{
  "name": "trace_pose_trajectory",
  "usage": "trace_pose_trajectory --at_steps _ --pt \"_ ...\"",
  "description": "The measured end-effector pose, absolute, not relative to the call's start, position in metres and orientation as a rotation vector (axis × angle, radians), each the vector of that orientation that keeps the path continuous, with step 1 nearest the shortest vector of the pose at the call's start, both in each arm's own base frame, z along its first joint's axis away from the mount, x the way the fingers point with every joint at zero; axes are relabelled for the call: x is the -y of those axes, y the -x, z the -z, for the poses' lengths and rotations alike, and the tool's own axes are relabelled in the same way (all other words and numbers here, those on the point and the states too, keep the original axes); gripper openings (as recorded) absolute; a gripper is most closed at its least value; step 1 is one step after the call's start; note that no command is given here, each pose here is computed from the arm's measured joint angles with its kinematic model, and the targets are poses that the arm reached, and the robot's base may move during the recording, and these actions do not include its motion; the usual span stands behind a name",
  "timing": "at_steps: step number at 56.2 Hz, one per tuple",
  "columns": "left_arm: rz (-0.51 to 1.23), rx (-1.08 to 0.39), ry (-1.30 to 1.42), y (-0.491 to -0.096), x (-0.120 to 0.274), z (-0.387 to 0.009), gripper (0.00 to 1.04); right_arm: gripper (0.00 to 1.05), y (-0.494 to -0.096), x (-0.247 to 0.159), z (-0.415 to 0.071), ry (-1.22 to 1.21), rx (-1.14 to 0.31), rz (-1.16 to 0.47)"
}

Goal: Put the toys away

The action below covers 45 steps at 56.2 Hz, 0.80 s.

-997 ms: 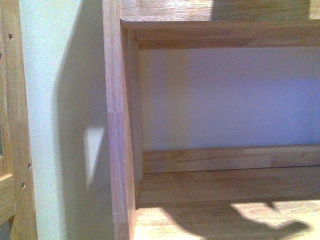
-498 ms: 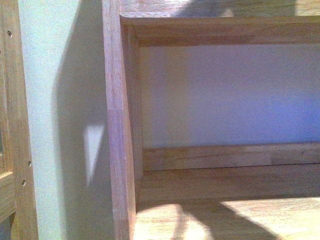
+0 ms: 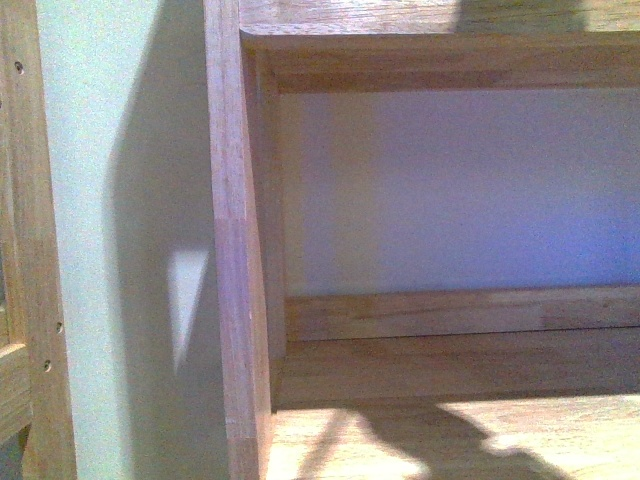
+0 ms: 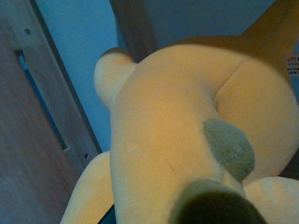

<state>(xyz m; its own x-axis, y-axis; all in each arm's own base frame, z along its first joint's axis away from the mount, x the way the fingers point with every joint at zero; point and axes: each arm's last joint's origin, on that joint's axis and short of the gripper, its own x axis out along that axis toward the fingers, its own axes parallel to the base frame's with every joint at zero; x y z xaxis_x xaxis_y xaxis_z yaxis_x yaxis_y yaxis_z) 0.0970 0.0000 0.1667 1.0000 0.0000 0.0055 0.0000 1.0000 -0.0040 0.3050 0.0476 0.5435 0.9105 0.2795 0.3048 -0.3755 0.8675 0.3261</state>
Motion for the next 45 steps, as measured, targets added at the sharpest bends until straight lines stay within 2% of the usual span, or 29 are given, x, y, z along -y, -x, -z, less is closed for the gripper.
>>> trace_pose_trajectory --at_steps 19,45 --pt "0.000 0.006 0.004 -0.097 0.000 -0.167 0.99 0.17 -0.339 -0.044 -0.528 -0.456 0.142 -0.385" --pt "0.000 0.006 0.004 -0.097 0.000 -0.167 0.99 0.17 -0.352 -0.058 -0.523 -0.448 0.141 -0.495"
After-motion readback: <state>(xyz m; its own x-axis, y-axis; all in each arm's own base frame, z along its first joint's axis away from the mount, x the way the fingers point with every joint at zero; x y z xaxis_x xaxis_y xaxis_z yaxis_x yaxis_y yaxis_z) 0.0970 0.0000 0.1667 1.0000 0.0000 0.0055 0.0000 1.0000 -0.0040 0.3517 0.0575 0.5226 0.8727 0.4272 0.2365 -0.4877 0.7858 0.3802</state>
